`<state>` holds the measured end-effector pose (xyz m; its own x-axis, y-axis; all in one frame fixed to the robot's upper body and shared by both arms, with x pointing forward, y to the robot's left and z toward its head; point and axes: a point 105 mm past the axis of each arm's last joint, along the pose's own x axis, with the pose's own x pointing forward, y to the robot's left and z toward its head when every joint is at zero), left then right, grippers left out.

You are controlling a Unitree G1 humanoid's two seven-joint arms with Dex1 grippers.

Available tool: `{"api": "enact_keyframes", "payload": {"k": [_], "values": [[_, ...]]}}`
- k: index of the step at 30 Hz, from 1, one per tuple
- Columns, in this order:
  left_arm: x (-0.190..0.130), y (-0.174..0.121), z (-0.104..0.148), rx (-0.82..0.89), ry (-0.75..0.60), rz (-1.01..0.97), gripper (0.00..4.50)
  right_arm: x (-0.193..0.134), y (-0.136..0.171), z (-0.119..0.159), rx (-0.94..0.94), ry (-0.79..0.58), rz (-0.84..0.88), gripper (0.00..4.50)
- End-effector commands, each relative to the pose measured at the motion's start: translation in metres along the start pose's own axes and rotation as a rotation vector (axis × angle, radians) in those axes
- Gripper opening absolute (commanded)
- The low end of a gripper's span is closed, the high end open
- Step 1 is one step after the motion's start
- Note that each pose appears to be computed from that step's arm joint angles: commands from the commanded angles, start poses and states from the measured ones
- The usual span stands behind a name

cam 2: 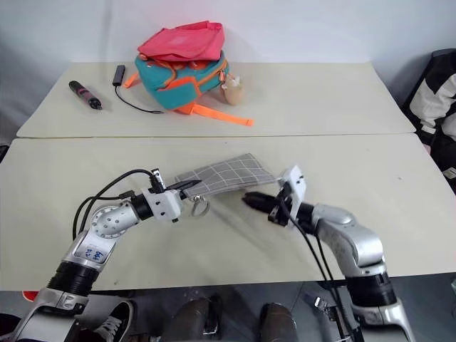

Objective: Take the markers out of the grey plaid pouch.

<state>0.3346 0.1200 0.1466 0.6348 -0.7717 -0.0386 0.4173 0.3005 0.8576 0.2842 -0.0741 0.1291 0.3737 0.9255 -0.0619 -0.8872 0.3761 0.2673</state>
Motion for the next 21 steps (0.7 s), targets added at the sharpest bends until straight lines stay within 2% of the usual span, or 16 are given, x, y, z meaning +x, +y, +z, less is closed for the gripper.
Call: {"api": "enact_keyframes", "payload": {"k": [1,5,11,17,21], "values": [[0.005,0.006,0.013,0.057,-0.047,0.009,0.00,0.008,0.024,0.000,0.039,-0.016,0.085,2.08],[0.007,0.007,0.016,0.068,-0.058,0.010,0.00,0.020,0.032,-0.005,0.079,-0.007,0.098,3.48],[0.008,0.006,0.020,0.068,-0.071,0.003,0.00,0.033,0.014,0.000,0.048,-0.061,-0.026,3.48],[0.012,0.006,0.026,0.064,-0.086,0.007,0.00,0.050,0.026,0.001,0.041,-0.085,0.007,3.48],[0.014,0.005,0.030,0.049,-0.104,0.009,0.00,0.060,0.023,0.005,0.009,-0.100,0.004,3.48]]}}
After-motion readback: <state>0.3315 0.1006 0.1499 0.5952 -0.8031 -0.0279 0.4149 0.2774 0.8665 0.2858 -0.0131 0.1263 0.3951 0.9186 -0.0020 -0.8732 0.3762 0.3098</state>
